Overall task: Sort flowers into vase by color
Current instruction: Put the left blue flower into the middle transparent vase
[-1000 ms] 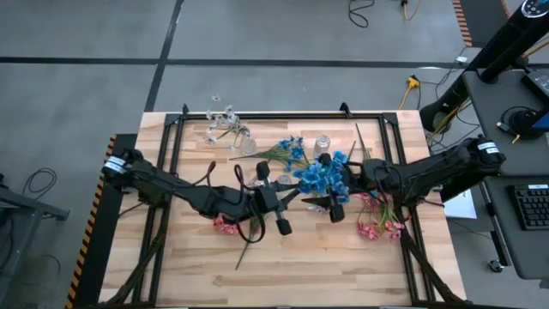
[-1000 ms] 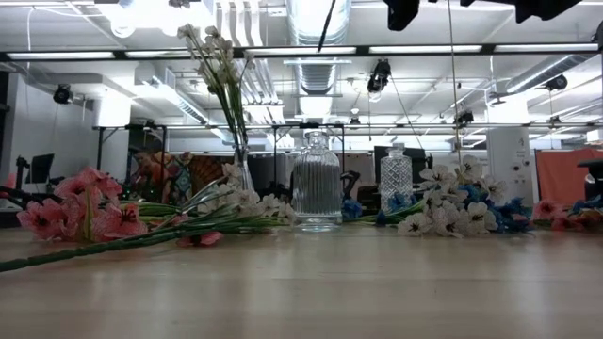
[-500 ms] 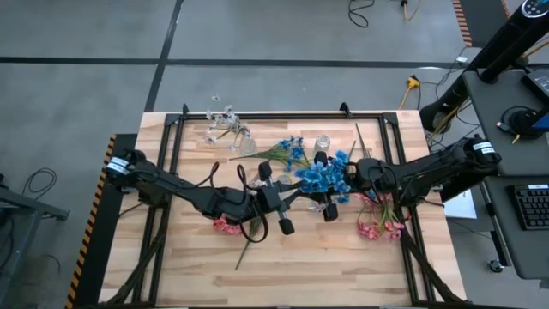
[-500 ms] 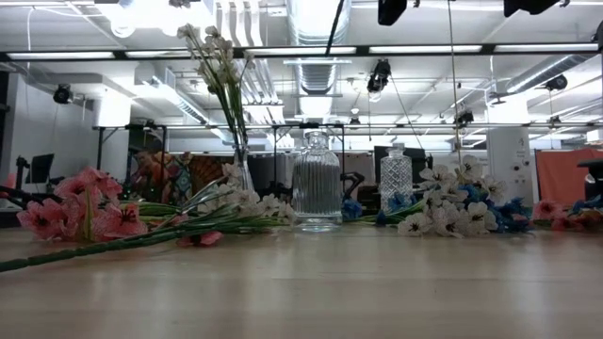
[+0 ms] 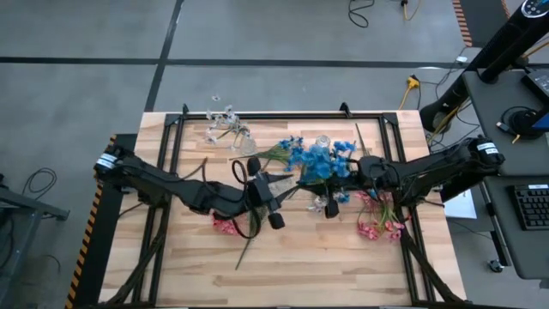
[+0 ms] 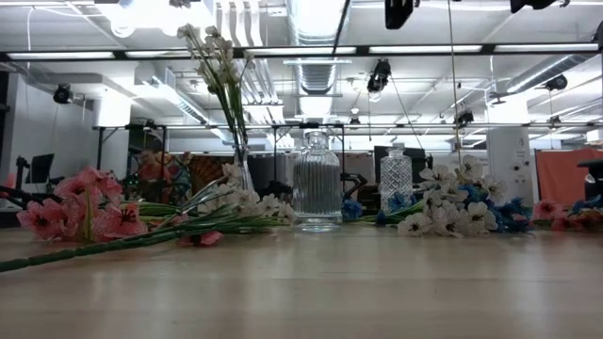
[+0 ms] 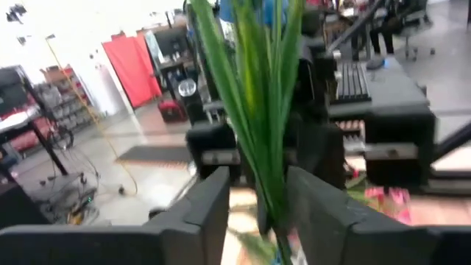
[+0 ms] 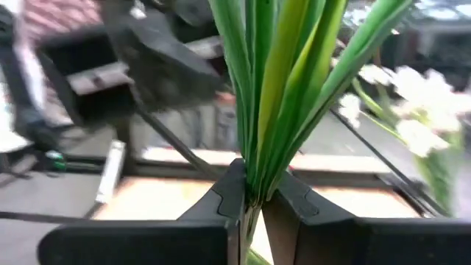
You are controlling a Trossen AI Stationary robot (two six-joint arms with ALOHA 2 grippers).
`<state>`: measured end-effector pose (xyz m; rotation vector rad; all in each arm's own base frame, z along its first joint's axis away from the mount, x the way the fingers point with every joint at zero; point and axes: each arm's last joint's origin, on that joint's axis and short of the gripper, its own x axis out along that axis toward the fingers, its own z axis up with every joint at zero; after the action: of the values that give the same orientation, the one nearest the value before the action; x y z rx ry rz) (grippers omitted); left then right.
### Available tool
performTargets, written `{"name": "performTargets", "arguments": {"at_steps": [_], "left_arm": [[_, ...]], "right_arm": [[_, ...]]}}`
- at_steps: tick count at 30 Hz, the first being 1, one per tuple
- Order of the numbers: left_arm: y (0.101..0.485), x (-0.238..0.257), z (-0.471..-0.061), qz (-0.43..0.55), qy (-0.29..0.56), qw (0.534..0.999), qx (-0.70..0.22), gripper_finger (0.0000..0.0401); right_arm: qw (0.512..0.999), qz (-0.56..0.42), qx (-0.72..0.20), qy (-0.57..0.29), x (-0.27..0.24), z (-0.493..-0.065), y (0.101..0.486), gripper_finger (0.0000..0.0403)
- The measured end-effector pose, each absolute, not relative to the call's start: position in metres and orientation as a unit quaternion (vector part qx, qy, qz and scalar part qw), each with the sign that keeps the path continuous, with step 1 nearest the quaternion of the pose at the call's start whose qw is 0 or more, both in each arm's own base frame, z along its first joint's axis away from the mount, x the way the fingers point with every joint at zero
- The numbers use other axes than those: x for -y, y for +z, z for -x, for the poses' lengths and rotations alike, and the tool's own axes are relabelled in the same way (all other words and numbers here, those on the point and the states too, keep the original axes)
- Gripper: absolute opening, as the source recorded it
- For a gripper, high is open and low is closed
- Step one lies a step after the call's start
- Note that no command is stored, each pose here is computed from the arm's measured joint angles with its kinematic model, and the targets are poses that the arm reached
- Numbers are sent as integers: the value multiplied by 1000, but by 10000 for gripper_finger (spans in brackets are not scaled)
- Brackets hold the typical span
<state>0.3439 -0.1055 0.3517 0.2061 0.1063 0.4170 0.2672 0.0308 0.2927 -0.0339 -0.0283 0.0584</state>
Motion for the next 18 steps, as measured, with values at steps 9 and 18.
{"name": "performTargets", "arguments": {"at_steps": [9,18], "left_arm": [[360,97,-293,-39,203,966,-157,164],[359,103,-263,27,183,960,-211,162]], "right_arm": [[989,42,-69,-120,8,-252,300,27],[995,-31,-61,-71,45,-246,303,27]]}}
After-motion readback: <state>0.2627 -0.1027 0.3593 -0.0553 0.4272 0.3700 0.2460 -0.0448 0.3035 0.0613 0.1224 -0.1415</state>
